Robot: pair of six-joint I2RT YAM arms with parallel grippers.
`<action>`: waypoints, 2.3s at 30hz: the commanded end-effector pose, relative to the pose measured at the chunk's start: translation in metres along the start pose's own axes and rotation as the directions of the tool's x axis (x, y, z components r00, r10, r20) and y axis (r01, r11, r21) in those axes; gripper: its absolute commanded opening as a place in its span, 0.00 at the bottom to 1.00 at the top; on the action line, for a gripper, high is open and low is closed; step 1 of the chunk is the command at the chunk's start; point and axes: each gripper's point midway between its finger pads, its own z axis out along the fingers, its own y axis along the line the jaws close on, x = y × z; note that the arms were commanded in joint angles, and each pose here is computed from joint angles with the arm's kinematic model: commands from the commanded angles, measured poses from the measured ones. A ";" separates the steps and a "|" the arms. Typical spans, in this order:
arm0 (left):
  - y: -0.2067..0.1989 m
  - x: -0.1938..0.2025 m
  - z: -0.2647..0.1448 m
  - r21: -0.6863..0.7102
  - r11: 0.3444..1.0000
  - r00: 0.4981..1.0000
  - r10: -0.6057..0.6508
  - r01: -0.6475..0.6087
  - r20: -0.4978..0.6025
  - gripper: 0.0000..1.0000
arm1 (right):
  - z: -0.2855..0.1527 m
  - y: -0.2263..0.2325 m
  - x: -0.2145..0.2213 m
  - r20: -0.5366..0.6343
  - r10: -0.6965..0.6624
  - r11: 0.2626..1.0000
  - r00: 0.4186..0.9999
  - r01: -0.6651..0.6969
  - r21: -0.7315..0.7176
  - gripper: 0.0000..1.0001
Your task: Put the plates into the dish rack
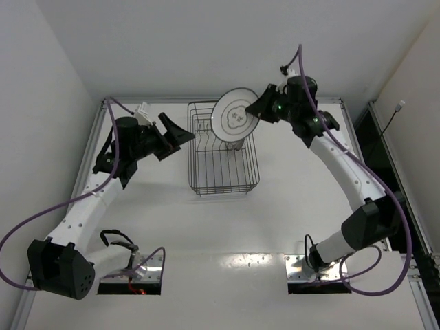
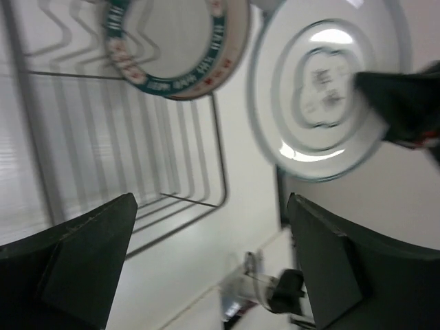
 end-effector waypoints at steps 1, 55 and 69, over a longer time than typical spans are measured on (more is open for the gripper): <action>0.042 -0.007 -0.023 -0.256 0.957 0.991 0.134 -0.134 -0.019 0.91 | -0.007 -0.004 -0.050 0.115 -0.227 0.939 0.967 0.186 0.289 0.00; 0.118 -0.026 -0.063 -0.545 0.809 0.973 0.223 -0.222 -0.065 0.91 | 0.169 -0.101 0.037 -0.253 -0.477 0.584 0.842 0.519 0.625 0.04; 0.121 -0.041 -0.066 -0.562 0.796 0.970 0.240 -0.225 -0.048 0.91 | 0.118 -0.040 -0.004 -0.184 -0.387 0.748 0.904 0.424 0.511 0.91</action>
